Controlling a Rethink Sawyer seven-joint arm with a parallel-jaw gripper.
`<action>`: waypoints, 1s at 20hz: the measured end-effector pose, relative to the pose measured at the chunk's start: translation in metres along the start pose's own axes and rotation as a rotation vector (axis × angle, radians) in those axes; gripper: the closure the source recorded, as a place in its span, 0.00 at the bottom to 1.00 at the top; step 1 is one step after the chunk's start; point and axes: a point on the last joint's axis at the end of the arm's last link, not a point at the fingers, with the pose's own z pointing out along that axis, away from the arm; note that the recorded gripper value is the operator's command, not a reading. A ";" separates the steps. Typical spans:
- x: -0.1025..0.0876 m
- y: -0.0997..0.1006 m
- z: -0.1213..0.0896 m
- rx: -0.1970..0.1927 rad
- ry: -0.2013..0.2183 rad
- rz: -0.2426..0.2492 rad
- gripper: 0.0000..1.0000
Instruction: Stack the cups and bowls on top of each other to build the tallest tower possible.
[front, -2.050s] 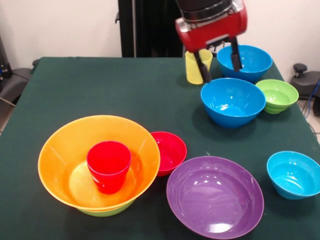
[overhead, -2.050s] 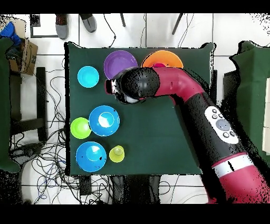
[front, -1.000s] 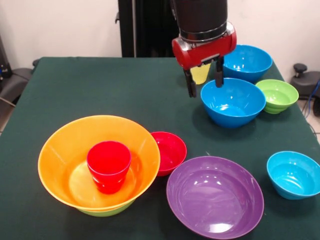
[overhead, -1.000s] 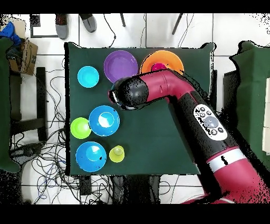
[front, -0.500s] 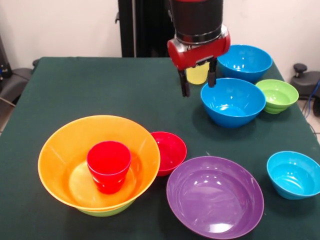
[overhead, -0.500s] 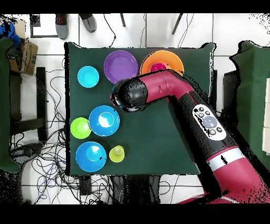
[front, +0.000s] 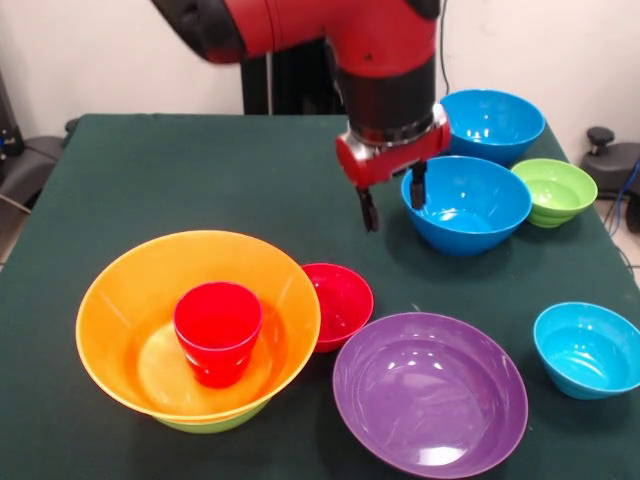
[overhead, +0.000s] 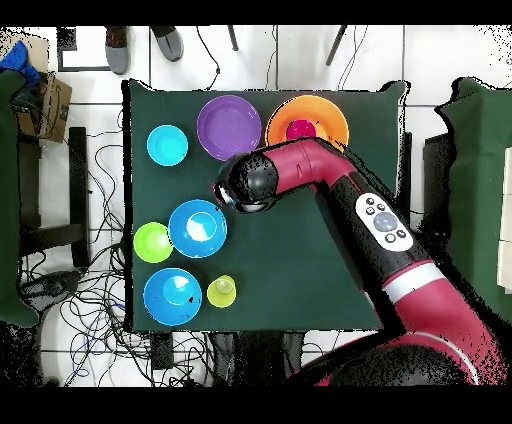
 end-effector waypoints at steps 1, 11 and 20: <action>0.000 0.000 0.009 -0.015 0.003 -0.007 0.00; 0.016 0.004 0.046 -0.113 0.088 -0.067 0.00; 0.023 0.005 0.040 -0.156 0.151 -0.067 0.00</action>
